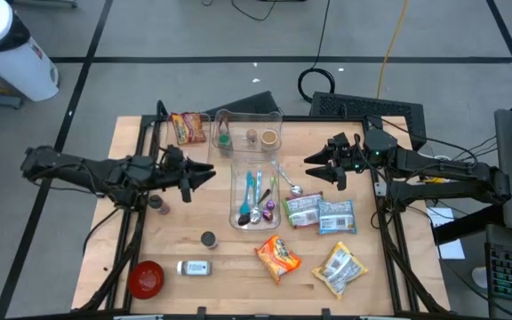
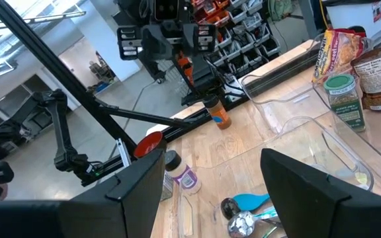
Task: Pick & Place Food Item
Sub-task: Put the orange seasoning bottle into the top right transparent bin
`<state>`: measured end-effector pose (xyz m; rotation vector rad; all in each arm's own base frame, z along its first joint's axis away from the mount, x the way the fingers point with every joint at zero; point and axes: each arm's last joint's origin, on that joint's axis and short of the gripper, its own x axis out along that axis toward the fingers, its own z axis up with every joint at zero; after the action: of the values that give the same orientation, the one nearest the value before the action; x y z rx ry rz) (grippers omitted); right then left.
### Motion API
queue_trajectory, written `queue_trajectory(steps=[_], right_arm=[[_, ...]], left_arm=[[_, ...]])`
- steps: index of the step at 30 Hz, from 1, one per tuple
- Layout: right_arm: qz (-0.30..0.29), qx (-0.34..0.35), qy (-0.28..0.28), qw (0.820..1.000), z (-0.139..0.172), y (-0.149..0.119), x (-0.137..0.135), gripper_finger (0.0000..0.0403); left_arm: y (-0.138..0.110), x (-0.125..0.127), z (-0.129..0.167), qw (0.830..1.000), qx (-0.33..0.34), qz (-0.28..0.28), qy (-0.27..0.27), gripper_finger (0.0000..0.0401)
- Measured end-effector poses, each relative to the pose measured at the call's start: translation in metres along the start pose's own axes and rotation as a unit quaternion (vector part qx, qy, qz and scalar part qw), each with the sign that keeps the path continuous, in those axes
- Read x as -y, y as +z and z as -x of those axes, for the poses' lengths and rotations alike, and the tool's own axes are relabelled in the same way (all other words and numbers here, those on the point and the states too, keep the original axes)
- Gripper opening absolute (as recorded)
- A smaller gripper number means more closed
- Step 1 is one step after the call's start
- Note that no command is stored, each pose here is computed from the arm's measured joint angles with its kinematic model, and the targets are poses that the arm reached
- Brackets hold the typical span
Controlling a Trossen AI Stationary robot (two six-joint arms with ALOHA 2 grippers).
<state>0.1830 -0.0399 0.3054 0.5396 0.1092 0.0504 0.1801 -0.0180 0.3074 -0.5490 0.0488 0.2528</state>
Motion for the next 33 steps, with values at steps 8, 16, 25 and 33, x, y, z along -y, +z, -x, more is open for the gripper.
queue_trajectory(steps=[8, 16, 25, 33], right_arm=[[-0.006, 0.041, -0.008, 0.999, -0.001, 0.006, -0.001, 0.0242], [-0.041, 0.077, 0.013, 0.996, -0.001, 0.013, -0.005, 0.0242], [-0.046, 0.077, 0.000, 0.996, -0.005, 0.012, -0.002, 0.0242], [-0.065, 0.135, 0.068, 0.986, -0.016, 0.021, -0.011, 0.0242]], left_arm=[[0.009, -0.001, -0.002, 0.999, 0.037, 0.017, -0.005, 0.0150], [0.009, -0.001, -0.002, 0.999, 0.039, 0.018, -0.006, 0.0150], [0.012, 0.001, -0.001, 0.999, 0.047, 0.001, -0.021, 0.0150], [0.013, 0.003, 0.008, 0.997, 0.002, -0.028, -0.074, 0.0150]])
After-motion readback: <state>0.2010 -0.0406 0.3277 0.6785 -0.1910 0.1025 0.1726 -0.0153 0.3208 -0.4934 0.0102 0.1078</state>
